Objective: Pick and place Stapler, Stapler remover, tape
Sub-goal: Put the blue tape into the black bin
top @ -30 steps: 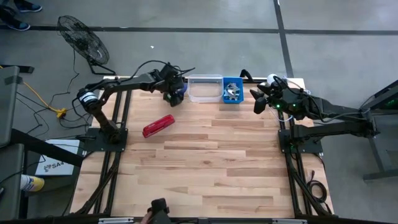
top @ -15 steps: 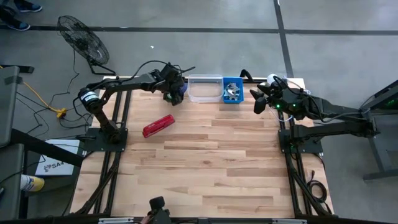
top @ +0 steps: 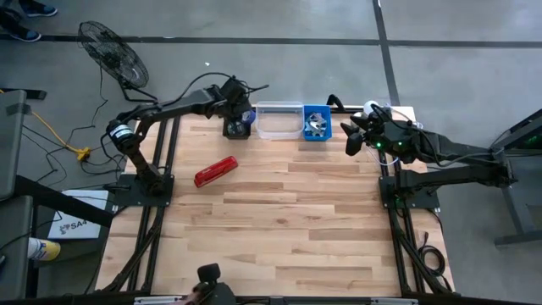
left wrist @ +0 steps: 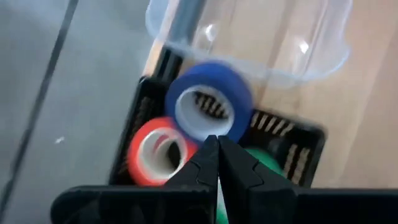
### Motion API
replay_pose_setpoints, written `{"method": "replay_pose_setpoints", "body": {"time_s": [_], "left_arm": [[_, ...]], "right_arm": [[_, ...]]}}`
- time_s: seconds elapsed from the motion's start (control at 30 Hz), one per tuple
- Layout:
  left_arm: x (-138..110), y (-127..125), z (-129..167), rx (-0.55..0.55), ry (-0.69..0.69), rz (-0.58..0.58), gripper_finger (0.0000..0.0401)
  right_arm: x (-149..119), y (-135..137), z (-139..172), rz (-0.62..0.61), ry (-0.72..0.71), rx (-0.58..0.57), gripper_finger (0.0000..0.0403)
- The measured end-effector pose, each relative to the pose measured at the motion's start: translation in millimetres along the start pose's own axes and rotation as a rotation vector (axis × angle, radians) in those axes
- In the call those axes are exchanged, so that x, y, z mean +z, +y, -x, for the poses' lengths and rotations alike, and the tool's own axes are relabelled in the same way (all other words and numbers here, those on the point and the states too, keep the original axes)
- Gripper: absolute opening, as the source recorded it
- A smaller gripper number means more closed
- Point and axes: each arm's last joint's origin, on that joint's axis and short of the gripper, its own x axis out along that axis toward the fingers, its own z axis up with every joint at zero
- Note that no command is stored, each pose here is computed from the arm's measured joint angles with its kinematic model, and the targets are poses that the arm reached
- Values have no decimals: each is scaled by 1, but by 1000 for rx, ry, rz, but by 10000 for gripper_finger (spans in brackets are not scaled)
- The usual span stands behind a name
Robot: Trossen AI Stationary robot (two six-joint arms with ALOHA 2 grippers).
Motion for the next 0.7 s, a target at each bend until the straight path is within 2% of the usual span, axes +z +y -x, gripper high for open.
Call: {"method": "replay_pose_setpoints", "body": {"time_s": [0.1,0.17,0.33,0.47,0.57,0.7], "left_arm": [[1,4,9,45,89,-54,1],[2,5,13,37,110,-74,1],[6,2,15,-78,46,-45,1],[8,2,12,-77,-4,-42,14],[6,1,10,-121,-16,-37,50],[0,3,6,-148,-17,-24,137]], "right_arm": [[-1,0,0,4,6,-3,216],[-1,0,0,6,8,-4,216],[-1,-1,0,8,10,-5,216],[-1,-1,0,11,12,-3,217],[-1,0,0,13,16,5,217],[-2,0,0,16,29,16,216]]}}
